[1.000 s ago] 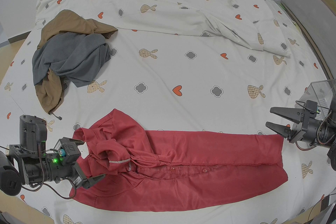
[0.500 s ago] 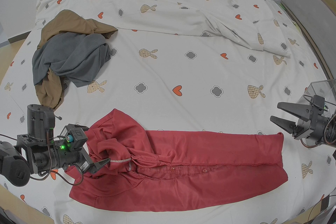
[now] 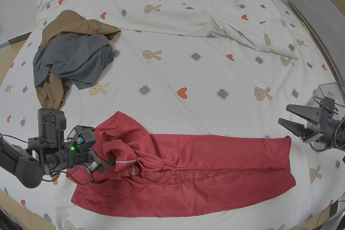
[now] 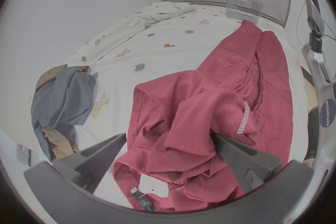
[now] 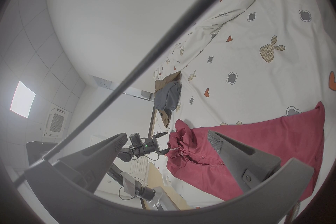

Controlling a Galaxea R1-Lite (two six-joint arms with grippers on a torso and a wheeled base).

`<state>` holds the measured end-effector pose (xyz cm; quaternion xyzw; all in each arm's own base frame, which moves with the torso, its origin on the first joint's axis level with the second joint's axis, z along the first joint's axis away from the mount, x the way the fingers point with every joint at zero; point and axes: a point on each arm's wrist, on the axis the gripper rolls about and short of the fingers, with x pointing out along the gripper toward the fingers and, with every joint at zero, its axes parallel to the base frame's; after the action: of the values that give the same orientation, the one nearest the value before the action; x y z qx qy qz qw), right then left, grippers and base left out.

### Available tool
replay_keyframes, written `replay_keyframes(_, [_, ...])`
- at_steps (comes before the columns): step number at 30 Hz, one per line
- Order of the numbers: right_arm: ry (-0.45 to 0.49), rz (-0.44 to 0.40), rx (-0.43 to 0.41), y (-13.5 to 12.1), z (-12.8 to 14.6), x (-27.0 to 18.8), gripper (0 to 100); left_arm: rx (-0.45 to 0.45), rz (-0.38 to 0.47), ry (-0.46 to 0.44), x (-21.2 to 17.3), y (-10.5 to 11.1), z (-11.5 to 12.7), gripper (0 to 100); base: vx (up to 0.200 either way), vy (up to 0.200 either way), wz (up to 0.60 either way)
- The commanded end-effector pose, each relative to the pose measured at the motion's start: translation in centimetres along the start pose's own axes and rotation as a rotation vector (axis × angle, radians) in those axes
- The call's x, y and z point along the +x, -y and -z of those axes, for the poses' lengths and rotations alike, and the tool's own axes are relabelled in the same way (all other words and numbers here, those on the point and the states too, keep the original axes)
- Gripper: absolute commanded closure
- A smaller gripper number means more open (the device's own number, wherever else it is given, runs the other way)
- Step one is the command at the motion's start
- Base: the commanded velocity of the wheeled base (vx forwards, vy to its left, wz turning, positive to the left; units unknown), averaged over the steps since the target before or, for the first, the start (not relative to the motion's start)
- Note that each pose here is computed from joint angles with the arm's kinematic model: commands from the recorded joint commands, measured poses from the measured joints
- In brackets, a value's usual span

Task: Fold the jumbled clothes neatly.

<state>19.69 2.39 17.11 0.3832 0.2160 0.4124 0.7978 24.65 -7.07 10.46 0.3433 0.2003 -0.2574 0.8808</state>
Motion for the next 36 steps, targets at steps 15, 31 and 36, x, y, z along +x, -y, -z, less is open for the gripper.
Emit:
replay_keyframes(15, [-0.013,-0.007,0.002,0.0,0.2,0.2,0,0.004,-0.011,-0.022,0.0,-0.2,0.7,0,0.000,0.000,0.00])
replay_keyframes(31, [-0.018,-0.008,0.006,0.0,0.3,0.2,0,0.008,-0.080,0.017,0.8,-0.6,0.6,100,0.000,0.000,0.00])
replay_keyframes(36, [-0.019,-0.006,0.008,0.1,0.3,0.3,0,0.011,-0.118,0.055,-1.7,-0.7,0.0,100,0.000,0.000,0.00])
